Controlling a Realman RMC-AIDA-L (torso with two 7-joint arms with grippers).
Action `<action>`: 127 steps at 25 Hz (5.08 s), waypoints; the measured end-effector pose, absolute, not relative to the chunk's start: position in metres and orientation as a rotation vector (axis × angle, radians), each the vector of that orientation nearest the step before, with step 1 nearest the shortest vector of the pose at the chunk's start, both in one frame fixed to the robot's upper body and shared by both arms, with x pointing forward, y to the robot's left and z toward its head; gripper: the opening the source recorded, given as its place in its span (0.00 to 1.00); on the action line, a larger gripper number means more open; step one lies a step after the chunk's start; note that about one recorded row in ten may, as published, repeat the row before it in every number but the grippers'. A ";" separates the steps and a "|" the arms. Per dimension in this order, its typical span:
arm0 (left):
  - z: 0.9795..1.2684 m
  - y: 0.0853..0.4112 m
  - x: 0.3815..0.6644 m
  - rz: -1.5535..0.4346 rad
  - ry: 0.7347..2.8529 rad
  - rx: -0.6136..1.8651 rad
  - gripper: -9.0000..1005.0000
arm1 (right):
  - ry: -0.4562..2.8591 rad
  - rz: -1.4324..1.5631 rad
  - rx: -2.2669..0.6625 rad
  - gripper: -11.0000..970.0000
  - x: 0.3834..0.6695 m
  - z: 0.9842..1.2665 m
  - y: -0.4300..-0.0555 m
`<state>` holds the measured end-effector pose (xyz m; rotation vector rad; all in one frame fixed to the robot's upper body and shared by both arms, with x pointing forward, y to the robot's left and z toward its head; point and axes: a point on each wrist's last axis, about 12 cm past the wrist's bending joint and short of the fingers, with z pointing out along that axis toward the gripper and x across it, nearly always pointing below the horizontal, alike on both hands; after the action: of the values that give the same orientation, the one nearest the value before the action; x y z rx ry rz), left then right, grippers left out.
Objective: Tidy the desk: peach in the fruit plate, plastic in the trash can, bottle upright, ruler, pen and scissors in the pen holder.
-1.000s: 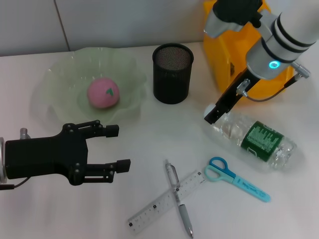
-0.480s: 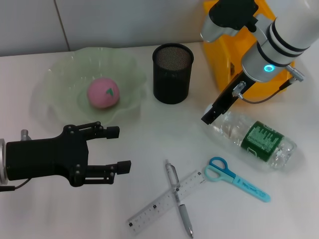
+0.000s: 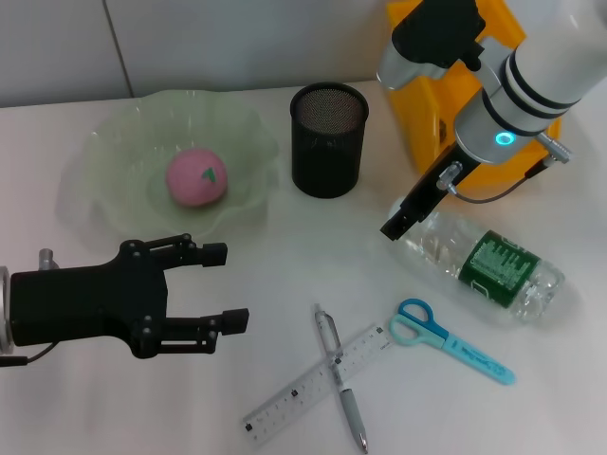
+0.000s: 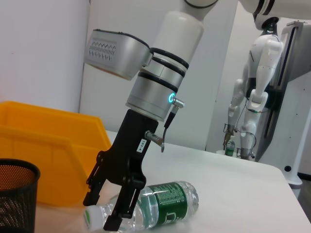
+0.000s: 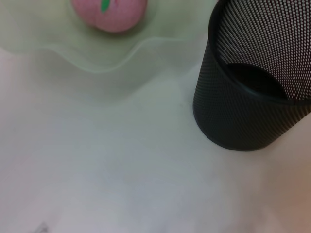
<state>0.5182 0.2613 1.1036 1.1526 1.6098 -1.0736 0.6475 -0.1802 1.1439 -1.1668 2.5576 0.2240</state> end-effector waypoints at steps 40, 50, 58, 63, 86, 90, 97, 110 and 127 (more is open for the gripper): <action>1.106 0.263 0.518 -1.078 1.604 1.159 0.83 | 2.565 0.214 -1.170 0.46 0.645 1.134 -0.177; 1.107 0.263 0.519 -1.074 1.601 1.164 0.83 | 2.536 0.217 -1.168 0.44 0.647 1.145 -0.176; 1.107 0.263 0.519 -1.072 1.599 1.164 0.83 | 2.516 0.229 -1.172 0.44 0.646 1.161 -0.176; 1.109 0.263 0.521 -1.071 1.593 1.169 0.83 | 2.517 0.237 -1.167 0.44 0.644 1.169 -0.175; 1.113 0.262 0.524 -1.068 1.577 1.178 0.83 | 2.492 0.225 -1.167 0.44 0.628 1.211 -0.179; 1.114 0.261 0.525 -1.067 1.574 1.181 0.83 | 2.494 0.229 -1.165 0.44 0.625 1.215 -0.180; 1.115 0.261 0.526 -1.065 1.573 1.185 0.83 | 2.497 0.239 -1.164 0.44 0.618 1.225 -0.181; 1.115 0.262 0.526 -1.065 1.572 1.187 0.83 | 2.478 0.222 -1.151 0.44 0.610 1.244 -0.182; 1.118 0.263 0.526 -1.064 1.559 1.196 0.83 | 2.470 0.199 -1.137 0.44 0.601 1.258 -0.186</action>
<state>0.5262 0.2631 1.1184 1.1962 1.5593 -1.0640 0.6007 -0.1863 1.2585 -1.1372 2.4701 0.1994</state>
